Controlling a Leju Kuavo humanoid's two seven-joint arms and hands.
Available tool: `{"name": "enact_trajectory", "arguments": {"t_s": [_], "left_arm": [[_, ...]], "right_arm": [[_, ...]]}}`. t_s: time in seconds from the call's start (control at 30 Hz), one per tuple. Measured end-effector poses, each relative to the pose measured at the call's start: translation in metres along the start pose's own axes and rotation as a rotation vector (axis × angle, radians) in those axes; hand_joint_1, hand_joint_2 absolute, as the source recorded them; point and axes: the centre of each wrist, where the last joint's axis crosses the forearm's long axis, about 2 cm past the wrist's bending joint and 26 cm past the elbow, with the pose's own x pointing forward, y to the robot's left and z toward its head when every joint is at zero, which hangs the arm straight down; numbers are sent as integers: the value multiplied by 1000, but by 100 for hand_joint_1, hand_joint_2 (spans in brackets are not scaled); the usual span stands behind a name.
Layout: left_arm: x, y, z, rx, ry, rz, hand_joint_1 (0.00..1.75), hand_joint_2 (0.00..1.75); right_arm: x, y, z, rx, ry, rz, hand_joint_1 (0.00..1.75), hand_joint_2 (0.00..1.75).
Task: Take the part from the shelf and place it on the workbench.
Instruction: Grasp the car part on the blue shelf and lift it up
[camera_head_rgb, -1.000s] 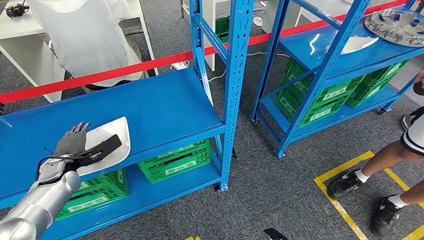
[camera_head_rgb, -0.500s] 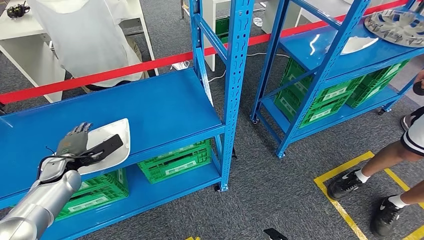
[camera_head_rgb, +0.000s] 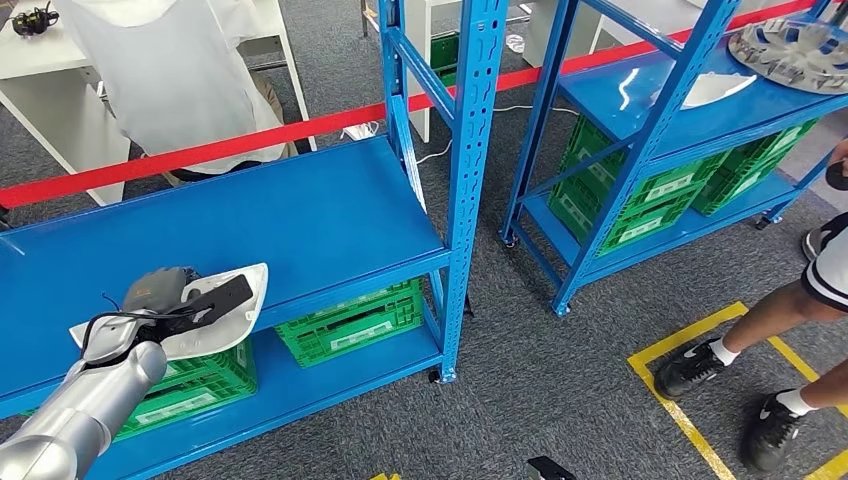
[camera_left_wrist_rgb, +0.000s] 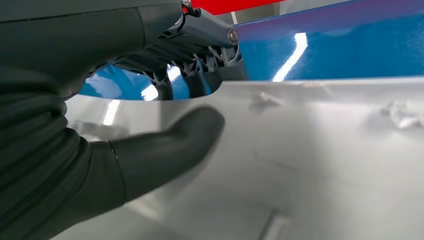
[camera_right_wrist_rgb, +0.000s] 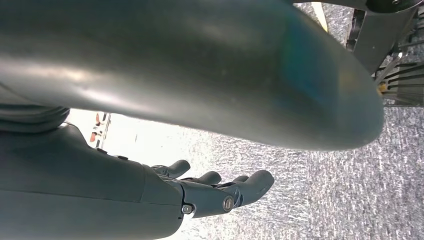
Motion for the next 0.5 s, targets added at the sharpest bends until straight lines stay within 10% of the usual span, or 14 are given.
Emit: {"name": "enact_trajectory", "arguments": {"t_s": [0.5], "left_arm": [[1, -2, 0, -8, -10, 1, 175, 175]], "right_arm": [[0, 0, 0, 0, 0, -1, 0, 0]]}}
